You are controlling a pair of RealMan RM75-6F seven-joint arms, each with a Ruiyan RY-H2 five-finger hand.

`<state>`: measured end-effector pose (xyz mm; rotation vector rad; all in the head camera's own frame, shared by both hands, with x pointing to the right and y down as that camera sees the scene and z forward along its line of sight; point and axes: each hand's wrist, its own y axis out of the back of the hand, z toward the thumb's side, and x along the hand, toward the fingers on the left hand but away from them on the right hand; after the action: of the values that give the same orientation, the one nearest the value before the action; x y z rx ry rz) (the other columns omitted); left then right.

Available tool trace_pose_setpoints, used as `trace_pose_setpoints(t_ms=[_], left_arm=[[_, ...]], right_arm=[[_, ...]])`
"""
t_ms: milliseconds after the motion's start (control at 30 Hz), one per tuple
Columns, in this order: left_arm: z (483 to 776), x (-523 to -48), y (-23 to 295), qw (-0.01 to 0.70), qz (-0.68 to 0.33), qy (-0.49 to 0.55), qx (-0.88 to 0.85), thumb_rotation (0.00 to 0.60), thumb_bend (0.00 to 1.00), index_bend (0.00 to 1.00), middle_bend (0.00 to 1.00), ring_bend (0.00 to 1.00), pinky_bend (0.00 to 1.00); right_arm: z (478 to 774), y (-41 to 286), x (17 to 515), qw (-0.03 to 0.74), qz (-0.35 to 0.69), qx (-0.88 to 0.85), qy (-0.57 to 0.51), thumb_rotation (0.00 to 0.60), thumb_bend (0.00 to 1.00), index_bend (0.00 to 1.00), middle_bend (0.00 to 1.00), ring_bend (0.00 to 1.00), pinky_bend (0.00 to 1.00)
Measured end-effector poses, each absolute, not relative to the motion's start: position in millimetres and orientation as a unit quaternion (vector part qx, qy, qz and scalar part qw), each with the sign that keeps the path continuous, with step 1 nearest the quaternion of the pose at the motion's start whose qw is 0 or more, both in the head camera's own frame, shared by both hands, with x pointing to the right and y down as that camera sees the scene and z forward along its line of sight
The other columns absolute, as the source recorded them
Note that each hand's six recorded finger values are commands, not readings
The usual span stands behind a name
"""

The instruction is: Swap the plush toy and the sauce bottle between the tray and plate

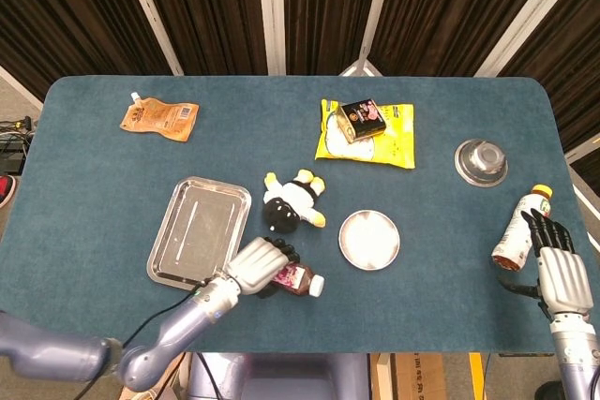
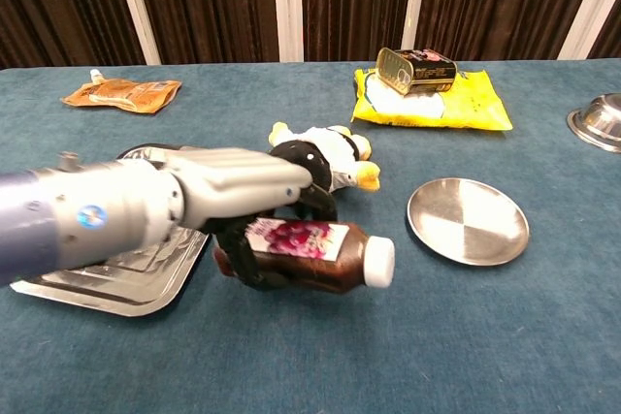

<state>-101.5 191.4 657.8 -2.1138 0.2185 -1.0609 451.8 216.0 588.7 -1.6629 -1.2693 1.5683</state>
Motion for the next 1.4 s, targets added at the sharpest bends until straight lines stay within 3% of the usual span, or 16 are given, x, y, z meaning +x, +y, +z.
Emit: trace_pose_setpoints(t_ms=[100,167,367,567,700,867,967,1133,1400], left_arm=[[666,-90,194,0.377,-0.425,0.076,-0.820,0.600,0.18,0.17,0.04,0.00,0.23],[667,-84,195,0.382,-0.428,0.073,-0.816,0.600,0.14,0.14,0.01,0.00,0.20],[649,-74,197,0.397,-0.421,0.072,-0.813,0.600,0.10,0.13,0.00,0.00,0.18],[613,-77,193,0.408,-0.406,0.089,-0.812,0.600,0.10,0.18,0.06,0.02,0.25],[582,-83,175,0.406,-0.378,0.153,-0.818,0.600,0.10,0.18,0.04,0.01,0.20],[564,-94,142,0.423,-0.348,0.221,-0.807,0.600,0.09,0.15,0.00,0.00,0.12],[572,-100,128,0.426,-0.363,0.224,-0.798,0.600,0.07,0.13,0.00,0.00,0.09],[614,-111,101,0.407,-0.418,0.212,-0.784,0.600,0.04,0.13,0.00,0.00,0.08],[667,-94,67,0.409,-0.440,0.205,-0.773,0.600,0.04,0.13,0.00,0.00,0.07]], right_arm=[[587,215,455,0.259,0.580,-0.611,-0.473,0.600,0.03,0.01,0.00,0.01,0.00],[587,215,457,0.258,0.580,-0.610,-0.474,0.600,0.03,0.01,0.00,0.01,0.00],[590,216,457,0.254,0.584,-0.611,-0.471,0.600,0.03,0.01,0.00,0.01,0.00],[593,216,456,0.252,0.587,-0.610,-0.468,0.600,0.03,0.01,0.00,0.01,0.00],[596,216,458,0.248,0.592,-0.606,-0.470,0.600,0.03,0.01,0.00,0.01,0.00],[601,215,459,0.246,0.598,-0.602,-0.468,0.600,0.03,0.01,0.00,0.01,0.00],[603,216,460,0.246,0.602,-0.600,-0.466,0.600,0.03,0.01,0.00,0.01,0.00],[606,215,462,0.244,0.608,-0.594,-0.467,0.600,0.03,0.02,0.00,0.01,0.00],[609,214,468,0.247,0.621,-0.580,-0.466,0.600,0.03,0.02,0.00,0.01,0.00]])
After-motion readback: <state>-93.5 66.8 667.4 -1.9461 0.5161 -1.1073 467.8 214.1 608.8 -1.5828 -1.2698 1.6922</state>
